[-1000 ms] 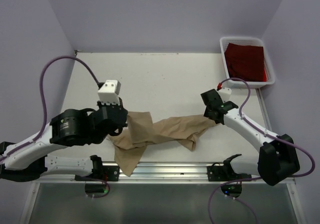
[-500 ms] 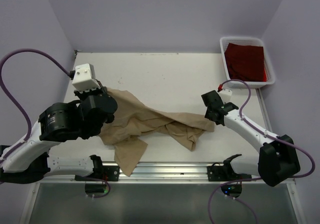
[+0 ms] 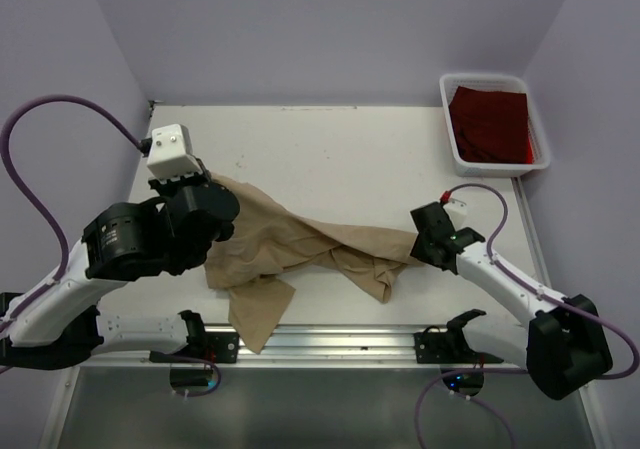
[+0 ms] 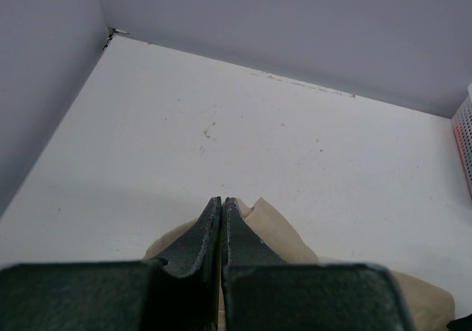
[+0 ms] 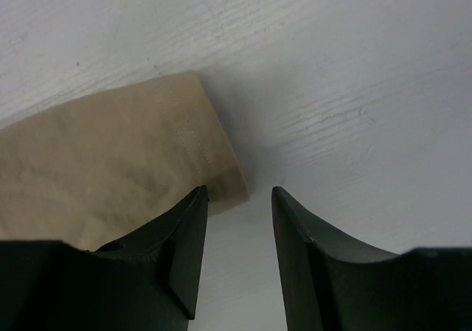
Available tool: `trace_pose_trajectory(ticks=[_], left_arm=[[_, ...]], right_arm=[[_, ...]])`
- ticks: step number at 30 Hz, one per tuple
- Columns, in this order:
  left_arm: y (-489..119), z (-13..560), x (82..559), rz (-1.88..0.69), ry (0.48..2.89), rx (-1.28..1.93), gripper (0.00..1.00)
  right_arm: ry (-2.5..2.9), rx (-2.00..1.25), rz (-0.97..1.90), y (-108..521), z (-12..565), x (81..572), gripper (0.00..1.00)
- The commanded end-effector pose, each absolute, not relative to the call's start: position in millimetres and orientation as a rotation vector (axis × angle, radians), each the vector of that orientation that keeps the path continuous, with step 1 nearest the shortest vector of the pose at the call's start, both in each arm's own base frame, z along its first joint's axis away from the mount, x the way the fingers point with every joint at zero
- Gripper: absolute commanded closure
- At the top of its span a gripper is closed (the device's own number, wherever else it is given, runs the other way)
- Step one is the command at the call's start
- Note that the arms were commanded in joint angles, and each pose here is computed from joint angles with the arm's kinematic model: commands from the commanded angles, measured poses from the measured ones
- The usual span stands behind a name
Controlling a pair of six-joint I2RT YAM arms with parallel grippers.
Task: Fold and stack the t-shirts
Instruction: Flatten the tshirt out
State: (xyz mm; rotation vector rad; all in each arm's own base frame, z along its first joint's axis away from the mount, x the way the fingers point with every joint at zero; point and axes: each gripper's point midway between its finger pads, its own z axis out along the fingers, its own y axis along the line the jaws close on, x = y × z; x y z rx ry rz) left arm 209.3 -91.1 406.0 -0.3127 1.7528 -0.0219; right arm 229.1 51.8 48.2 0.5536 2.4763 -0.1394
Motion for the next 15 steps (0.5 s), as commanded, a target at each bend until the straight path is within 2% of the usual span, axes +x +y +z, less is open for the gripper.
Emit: trace_pose_trajectory(ticks=[1,15], left_arm=[[-80,419,212,0.008,1.696,-0.362,1.00],[-82,414,212,-0.015,1.704,-0.354,1.00]], right_arm=[[2.460,0.618,-0.029,61,46,225,0.56],[2.508,0.608,-0.023,72,21,234,0.56]])
